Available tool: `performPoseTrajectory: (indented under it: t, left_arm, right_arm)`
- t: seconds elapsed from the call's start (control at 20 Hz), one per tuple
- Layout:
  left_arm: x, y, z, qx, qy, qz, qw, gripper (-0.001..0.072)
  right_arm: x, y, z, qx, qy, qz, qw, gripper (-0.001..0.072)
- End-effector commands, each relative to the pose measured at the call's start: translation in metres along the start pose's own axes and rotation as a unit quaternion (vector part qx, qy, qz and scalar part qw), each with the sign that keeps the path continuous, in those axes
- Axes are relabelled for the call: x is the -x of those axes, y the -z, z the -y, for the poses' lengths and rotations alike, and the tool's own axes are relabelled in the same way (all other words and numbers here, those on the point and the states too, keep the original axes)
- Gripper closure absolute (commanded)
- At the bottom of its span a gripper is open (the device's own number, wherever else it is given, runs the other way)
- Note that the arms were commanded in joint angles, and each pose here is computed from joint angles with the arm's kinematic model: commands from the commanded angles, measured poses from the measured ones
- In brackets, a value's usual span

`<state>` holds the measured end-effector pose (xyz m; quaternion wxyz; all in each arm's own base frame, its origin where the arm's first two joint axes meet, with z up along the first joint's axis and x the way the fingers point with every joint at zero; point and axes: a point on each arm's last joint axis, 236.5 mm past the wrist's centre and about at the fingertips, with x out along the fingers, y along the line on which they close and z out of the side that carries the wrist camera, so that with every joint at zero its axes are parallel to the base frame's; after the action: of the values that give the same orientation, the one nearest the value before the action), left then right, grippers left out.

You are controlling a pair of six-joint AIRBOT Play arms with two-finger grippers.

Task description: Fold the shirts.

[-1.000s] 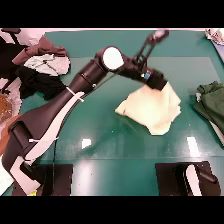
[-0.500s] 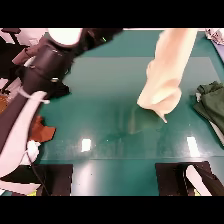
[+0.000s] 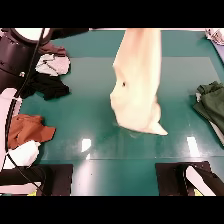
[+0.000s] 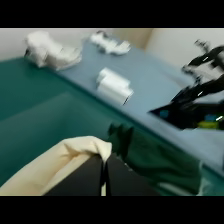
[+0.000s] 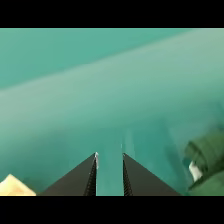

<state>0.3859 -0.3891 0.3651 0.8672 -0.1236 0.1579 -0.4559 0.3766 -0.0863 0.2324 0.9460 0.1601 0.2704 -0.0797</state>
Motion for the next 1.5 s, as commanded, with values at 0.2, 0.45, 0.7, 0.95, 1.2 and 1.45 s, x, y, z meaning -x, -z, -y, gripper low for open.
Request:
performPoseTrajectory:
  t: [0.2, 0.45, 0.7, 0.95, 1.2, 1.45]
  left_arm:
    - [0.049, 0.148, -0.197, 0.124, -0.300, -0.202, 0.924, 0.0686]
    - [0.086, 0.182, -0.260, 0.146, -0.372, -0.232, 0.887, 0.0685]
    - [0.131, 0.191, -0.308, 0.173, -0.429, -0.250, 0.851, 0.0685]
    - [0.125, 0.221, -0.344, 0.191, -0.440, -0.267, 0.836, 0.0683]
    - [0.113, 0.253, -0.378, 0.197, -0.450, -0.279, 0.825, 0.0677]
    - [0.150, 0.259, -0.393, 0.227, -0.475, -0.299, 0.796, 0.0496]
  right_arm:
    - [-0.016, 0.093, 0.004, -0.009, -0.006, -0.155, 0.988, 0.0520]
    - [-0.030, 0.162, -0.005, 0.001, -0.018, -0.242, 0.970, 0.0520]
    - [-0.034, 0.205, 0.000, 0.029, -0.006, -0.291, 0.956, 0.0520]
    - [-0.034, 0.218, -0.003, 0.023, -0.013, -0.305, 0.952, 0.0519]
    - [-0.024, 0.231, -0.002, 0.027, -0.014, -0.340, 0.940, 0.0518]
    - [-0.022, 0.234, -0.002, 0.033, -0.016, -0.347, 0.937, 0.0513]
